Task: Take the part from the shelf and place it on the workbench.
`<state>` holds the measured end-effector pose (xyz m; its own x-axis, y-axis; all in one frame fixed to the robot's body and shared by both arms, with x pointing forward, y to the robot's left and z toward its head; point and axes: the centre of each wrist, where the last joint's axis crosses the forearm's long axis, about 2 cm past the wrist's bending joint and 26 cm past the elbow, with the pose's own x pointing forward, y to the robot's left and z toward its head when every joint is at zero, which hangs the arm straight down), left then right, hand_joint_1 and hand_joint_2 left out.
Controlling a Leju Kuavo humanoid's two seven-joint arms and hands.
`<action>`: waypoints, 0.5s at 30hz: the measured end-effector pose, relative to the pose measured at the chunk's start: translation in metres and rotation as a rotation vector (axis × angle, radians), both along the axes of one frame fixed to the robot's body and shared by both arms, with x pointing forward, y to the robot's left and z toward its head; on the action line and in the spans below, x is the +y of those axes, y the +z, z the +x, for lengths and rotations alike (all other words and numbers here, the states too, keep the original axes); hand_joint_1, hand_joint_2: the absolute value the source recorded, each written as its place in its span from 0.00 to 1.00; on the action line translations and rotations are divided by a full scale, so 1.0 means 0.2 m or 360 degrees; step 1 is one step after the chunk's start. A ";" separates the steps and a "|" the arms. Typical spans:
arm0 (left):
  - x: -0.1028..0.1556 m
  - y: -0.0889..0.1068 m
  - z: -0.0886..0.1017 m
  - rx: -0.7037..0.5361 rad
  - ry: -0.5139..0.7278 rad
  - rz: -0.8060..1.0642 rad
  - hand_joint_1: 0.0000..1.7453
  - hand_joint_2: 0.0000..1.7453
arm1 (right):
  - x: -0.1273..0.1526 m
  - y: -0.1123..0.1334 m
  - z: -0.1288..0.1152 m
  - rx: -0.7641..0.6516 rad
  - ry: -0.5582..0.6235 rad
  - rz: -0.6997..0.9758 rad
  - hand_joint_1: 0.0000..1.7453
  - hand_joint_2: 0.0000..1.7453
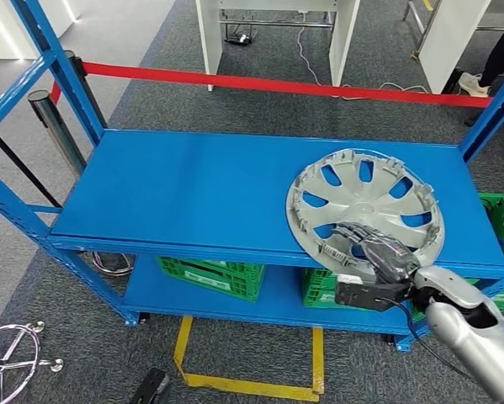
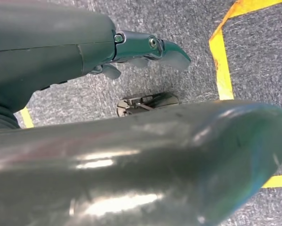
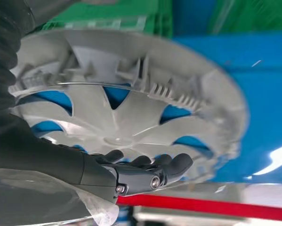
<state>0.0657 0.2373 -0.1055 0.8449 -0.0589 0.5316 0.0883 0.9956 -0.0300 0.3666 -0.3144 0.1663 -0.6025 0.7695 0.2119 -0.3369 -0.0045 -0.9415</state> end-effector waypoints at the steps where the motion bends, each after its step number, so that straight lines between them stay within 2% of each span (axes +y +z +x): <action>1: 0.00 0.00 -0.01 0.0000 0.0007 -0.0002 0.00 0.00 | -0.02 0.04 -0.01 0.0009 0.0032 -0.0002 0.00 1.00; 7: 0.01 0.00 -0.02 -0.0002 0.0030 -0.0012 0.00 0.00 | -0.08 0.16 -0.05 -0.0030 0.0149 -0.0047 0.00 1.00; 15: 0.02 -0.01 -0.04 -0.0018 0.0087 0.0001 0.00 0.00 | -0.17 0.38 -0.18 -0.0134 0.0340 0.0090 0.00 1.00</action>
